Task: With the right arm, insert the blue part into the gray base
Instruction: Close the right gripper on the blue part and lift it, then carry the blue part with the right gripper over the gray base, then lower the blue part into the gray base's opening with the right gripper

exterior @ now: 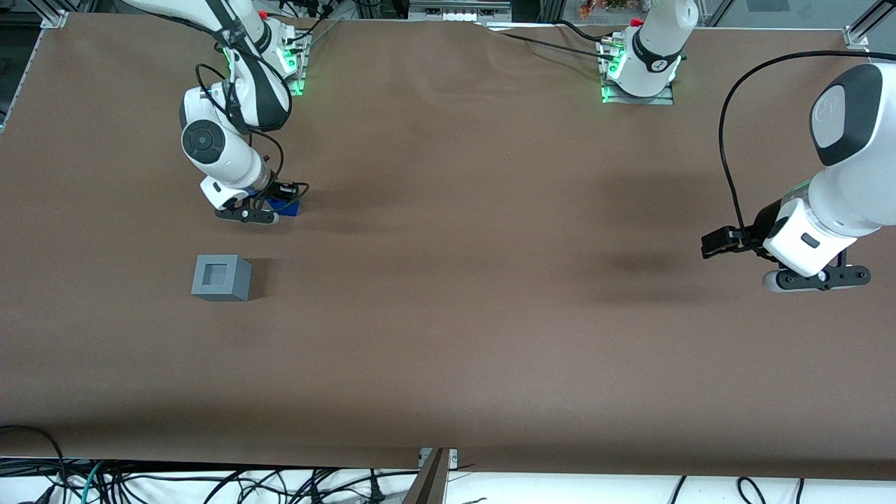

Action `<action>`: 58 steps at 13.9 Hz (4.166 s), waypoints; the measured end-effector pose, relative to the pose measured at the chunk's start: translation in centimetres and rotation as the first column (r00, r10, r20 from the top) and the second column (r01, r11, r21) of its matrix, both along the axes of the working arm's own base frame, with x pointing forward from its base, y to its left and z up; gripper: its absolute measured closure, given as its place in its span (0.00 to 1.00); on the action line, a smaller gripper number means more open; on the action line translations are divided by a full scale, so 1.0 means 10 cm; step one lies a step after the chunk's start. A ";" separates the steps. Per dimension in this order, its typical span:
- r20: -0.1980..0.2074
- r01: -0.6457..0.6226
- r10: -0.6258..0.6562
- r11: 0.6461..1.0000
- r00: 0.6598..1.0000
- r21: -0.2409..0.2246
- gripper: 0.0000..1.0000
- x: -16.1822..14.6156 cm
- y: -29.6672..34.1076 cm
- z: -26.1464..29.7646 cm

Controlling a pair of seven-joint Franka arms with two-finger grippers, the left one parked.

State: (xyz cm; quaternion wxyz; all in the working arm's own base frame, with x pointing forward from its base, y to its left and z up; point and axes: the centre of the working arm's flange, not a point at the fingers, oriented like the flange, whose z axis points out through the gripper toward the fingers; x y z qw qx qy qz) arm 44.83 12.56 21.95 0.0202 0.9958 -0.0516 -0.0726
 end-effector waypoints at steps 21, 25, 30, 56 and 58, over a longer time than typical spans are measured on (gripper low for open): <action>0.204 -0.115 0.116 0.993 0.972 -0.020 0.50 1.78 -0.97 1.67; 0.194 -0.099 0.096 0.995 0.976 0.003 0.50 1.79 -0.96 1.61; 0.137 -0.130 0.129 0.992 0.982 -0.001 0.50 1.80 -0.98 1.28; 0.056 -0.175 0.175 0.985 0.983 0.003 0.50 1.86 -1.20 0.87; 0.054 -0.175 0.175 0.985 0.983 0.004 0.50 1.86 -1.20 0.86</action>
